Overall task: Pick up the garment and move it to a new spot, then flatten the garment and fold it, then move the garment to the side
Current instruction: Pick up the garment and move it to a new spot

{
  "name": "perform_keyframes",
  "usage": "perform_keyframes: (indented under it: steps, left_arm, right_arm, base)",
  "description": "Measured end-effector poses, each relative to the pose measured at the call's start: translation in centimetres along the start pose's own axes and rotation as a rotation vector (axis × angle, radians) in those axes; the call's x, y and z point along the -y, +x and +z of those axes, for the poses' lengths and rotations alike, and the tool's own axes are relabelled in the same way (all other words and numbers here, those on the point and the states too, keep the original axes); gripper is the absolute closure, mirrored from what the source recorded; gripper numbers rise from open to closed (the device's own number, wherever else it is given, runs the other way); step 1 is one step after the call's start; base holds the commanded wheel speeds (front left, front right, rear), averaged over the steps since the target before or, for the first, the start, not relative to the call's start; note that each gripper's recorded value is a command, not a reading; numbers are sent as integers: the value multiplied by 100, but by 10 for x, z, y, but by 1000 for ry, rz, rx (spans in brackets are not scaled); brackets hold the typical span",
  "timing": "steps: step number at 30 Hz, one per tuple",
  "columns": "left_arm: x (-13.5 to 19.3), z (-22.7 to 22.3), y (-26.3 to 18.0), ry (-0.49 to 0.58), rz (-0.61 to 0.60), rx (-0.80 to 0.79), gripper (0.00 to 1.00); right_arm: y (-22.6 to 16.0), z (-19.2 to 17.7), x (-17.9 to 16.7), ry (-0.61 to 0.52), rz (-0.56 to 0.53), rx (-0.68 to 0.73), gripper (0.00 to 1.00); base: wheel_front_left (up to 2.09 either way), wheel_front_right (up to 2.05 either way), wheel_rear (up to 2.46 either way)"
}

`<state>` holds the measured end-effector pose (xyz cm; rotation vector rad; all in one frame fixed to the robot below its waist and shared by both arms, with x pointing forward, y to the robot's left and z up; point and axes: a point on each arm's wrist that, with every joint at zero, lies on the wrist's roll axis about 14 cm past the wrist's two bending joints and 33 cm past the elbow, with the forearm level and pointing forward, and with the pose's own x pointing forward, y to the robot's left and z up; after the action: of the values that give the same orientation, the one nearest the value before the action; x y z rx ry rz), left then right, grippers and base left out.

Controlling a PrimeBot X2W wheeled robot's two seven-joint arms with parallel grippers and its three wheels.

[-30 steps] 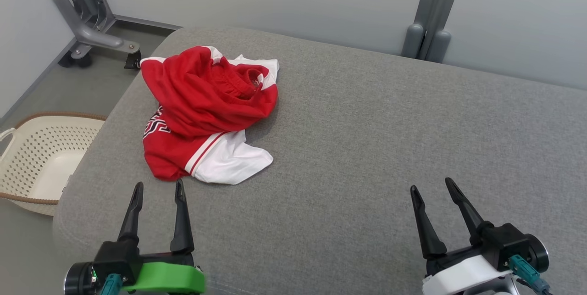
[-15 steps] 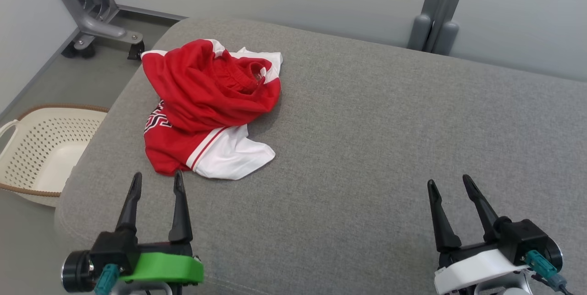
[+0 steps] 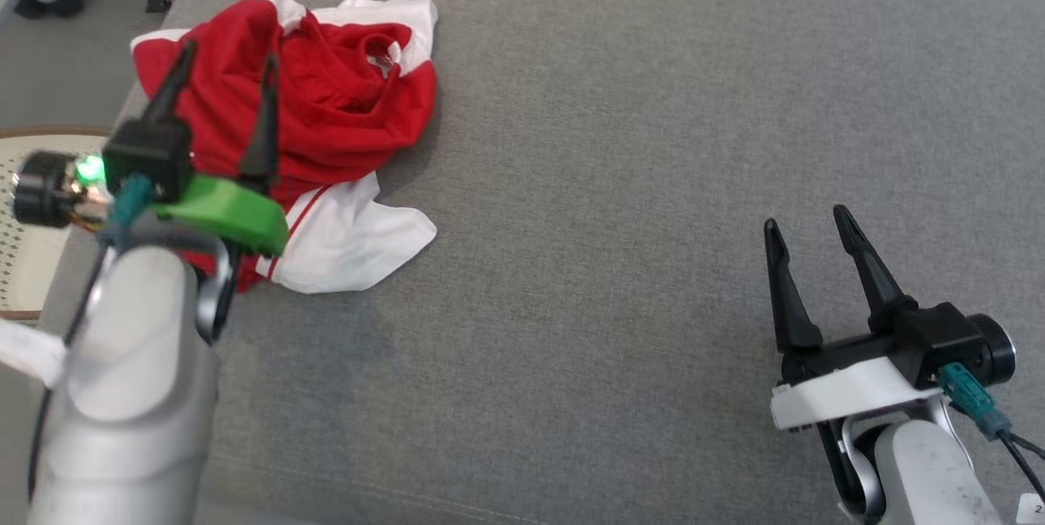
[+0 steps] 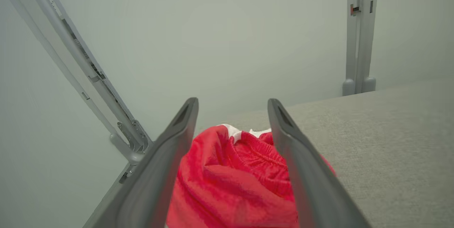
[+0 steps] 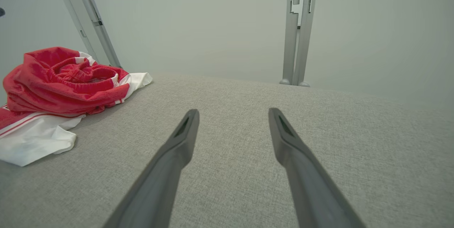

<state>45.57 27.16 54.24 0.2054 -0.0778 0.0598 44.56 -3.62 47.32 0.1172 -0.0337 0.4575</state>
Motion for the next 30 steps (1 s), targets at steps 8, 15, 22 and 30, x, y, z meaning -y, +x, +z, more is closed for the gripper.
perform_keyframes:
  steps: [8,15,22,30]
  left_arm:
    - [-14,-56,77,10,-24,-316,0]
    - [12,-144,76,-15,-83,-683,0]
    - [32,-185,67,6,-141,-807,100]
    - [30,-161,66,17,-156,-629,100]
  right_arm:
    - [4,-13,36,3,-82,-14,0]
    - [-11,-41,65,3,-156,-90,0]
    - [-20,-52,78,15,-199,-121,0]
    - [-25,-38,72,40,-203,-94,0]
  base:
    - [0,0,0]
    - [0,0,0]
    - [0,0,0]
    - [0,0,0]
